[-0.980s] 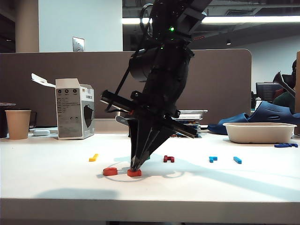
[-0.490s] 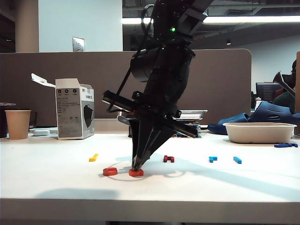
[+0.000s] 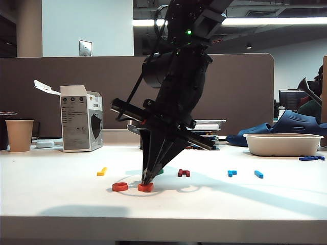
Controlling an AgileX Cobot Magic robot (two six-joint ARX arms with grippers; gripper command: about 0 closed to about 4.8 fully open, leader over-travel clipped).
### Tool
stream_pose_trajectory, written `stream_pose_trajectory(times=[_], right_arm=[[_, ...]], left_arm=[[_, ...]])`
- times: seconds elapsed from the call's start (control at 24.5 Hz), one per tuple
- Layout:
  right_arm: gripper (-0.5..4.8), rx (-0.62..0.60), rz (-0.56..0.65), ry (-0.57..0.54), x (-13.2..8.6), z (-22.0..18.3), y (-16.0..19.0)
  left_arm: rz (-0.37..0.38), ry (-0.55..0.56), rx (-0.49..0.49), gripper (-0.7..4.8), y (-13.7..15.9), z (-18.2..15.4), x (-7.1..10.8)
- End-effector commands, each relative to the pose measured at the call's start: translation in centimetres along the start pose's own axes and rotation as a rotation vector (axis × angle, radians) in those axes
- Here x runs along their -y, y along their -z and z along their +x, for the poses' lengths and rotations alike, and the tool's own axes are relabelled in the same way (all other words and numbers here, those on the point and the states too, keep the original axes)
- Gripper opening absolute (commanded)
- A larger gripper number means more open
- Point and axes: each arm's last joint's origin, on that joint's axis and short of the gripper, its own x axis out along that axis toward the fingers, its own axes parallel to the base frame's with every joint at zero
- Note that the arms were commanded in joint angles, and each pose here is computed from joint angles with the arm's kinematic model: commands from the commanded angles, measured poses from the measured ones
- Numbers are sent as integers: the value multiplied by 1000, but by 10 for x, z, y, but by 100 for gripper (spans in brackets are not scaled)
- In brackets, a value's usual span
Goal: Select the appropriate letters from the row of letter magnets placed on the table to arrange into the word "car".
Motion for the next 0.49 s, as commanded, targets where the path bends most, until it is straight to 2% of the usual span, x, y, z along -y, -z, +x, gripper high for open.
stream_pose_trajectory(times=[0.04, 0.49], right_arm=[[-6, -5, 1, -16, -2, -1, 1], [-6, 18, -9, -19, -5, -10, 1]], left_arm=[[-1, -1, 11, -5, -1, -1, -1], [-1, -1, 11, -5, -1, -1, -1]])
